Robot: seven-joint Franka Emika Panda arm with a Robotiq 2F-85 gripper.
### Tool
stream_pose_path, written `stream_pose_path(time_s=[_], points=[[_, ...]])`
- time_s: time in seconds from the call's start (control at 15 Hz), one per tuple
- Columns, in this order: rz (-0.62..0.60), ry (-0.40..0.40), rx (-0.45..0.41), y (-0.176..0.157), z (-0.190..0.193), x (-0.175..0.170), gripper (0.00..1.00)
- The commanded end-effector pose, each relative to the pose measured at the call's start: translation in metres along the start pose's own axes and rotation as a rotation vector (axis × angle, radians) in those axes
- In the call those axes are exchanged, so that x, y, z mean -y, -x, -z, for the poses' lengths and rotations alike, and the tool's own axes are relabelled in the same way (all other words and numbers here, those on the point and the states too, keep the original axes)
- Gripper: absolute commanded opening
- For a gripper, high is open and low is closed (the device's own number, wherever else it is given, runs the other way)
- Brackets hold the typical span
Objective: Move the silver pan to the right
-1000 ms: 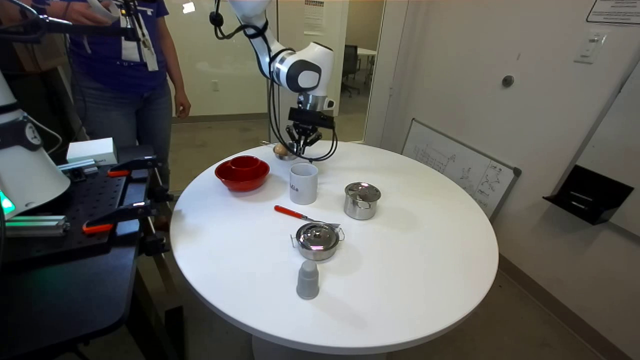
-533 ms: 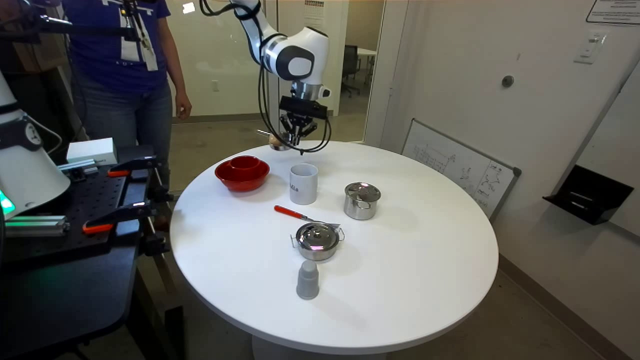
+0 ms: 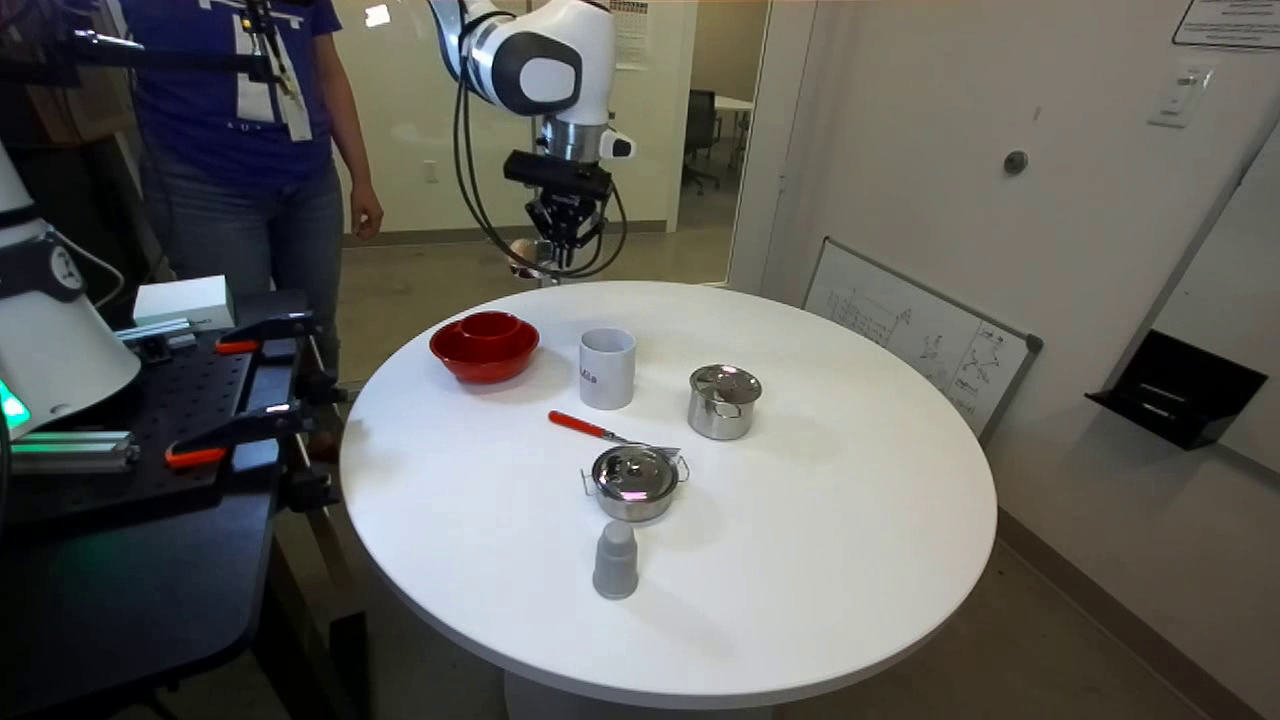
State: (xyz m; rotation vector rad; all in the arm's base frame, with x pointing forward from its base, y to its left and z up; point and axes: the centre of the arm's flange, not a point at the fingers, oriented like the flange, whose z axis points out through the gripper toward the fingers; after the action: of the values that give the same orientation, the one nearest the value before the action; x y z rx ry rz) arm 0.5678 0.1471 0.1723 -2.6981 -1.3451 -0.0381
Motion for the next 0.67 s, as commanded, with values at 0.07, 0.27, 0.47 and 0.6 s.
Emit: stream_pose_path(time_s=[0.07, 0.27, 0.47, 0.6], points=[[-0.159, 0.024, 0.022, 0.063, 0.035, 0.048, 0.06], [-0.264, 0.051, 0.042, 0.092, 0.043, 0.066, 0.06], [-0.255, 0.035, 0.062, 0.084, 0.031, 0.051, 0.06], [-0.260, 0.041, 0.065, 0.089, 0.034, 0.054, 0.07]])
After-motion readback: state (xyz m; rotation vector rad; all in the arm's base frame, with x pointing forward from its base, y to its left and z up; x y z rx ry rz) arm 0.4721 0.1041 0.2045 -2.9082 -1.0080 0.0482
